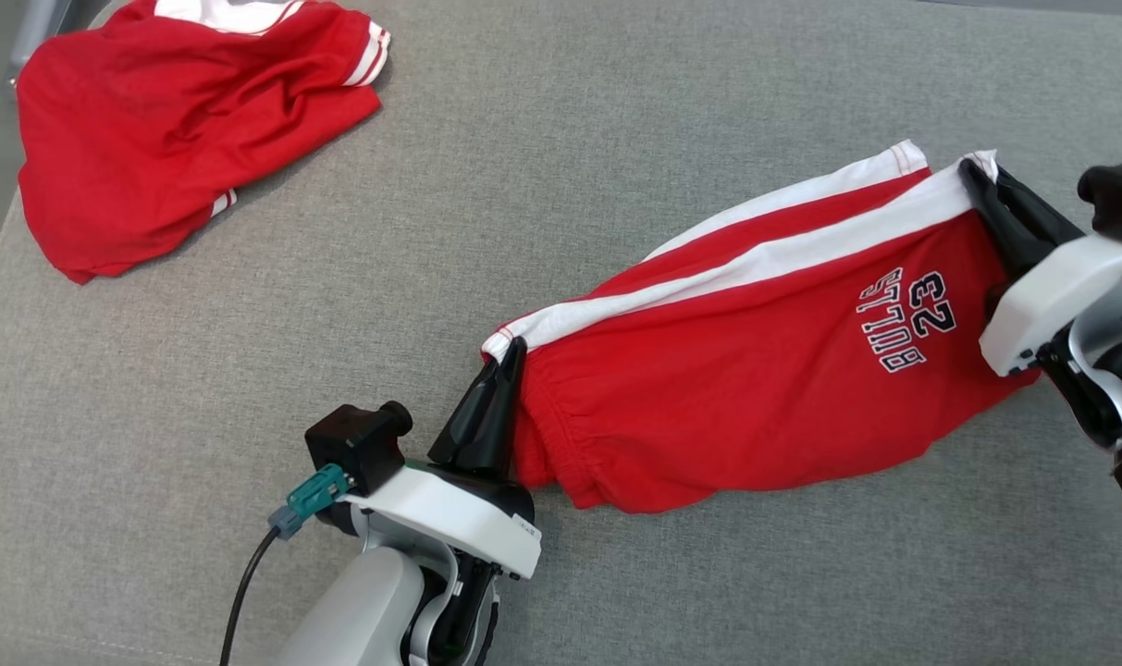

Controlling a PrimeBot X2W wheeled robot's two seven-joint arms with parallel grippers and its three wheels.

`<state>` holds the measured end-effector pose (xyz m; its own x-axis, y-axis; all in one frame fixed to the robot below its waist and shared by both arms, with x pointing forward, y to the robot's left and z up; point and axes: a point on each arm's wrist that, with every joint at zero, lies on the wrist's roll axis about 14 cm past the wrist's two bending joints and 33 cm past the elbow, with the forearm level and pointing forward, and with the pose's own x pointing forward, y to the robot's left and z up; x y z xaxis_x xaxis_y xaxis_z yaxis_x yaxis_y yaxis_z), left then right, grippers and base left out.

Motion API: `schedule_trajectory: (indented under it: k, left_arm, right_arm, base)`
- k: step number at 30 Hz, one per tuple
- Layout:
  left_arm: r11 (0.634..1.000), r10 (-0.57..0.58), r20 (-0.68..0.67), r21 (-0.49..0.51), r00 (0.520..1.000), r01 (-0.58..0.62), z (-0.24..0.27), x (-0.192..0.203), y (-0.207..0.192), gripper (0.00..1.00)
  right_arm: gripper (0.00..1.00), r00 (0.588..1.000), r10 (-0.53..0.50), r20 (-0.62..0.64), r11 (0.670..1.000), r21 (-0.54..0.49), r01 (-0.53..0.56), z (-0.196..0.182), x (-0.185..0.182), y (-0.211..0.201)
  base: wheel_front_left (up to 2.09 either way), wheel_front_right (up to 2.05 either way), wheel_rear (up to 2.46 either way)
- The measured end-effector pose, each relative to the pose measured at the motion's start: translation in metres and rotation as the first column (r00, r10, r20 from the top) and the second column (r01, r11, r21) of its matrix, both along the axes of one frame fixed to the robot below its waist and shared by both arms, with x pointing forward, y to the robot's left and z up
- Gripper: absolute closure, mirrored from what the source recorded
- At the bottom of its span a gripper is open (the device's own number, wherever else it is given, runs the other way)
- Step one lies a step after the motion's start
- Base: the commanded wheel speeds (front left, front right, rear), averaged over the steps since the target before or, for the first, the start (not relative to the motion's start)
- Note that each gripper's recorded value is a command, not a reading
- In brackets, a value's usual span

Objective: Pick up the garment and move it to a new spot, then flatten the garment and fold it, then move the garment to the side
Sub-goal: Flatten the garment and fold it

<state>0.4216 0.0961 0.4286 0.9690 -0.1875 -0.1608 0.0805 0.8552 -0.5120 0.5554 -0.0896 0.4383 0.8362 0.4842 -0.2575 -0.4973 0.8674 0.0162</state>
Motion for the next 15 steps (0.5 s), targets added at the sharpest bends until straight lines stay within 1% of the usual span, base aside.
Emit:
schedule_trajectory:
  k: [6,15]
  left_arm:
    - [0.999,0.044,-0.013,0.012,0.999,-0.043,-0.001,0.008,0.009,1.00]
    - [0.998,0.063,-0.051,0.021,0.997,-0.062,-0.012,0.014,0.014,1.00]
  right_arm:
    - [1.00,0.998,0.048,-0.044,0.998,-0.027,-0.049,-0.011,0.012,0.016]
    - [1.00,0.995,0.058,-0.084,0.996,-0.060,-0.063,-0.023,0.026,0.019]
  base:
    - [0.00,0.00,0.00]
    - [0.00,0.00,0.00]
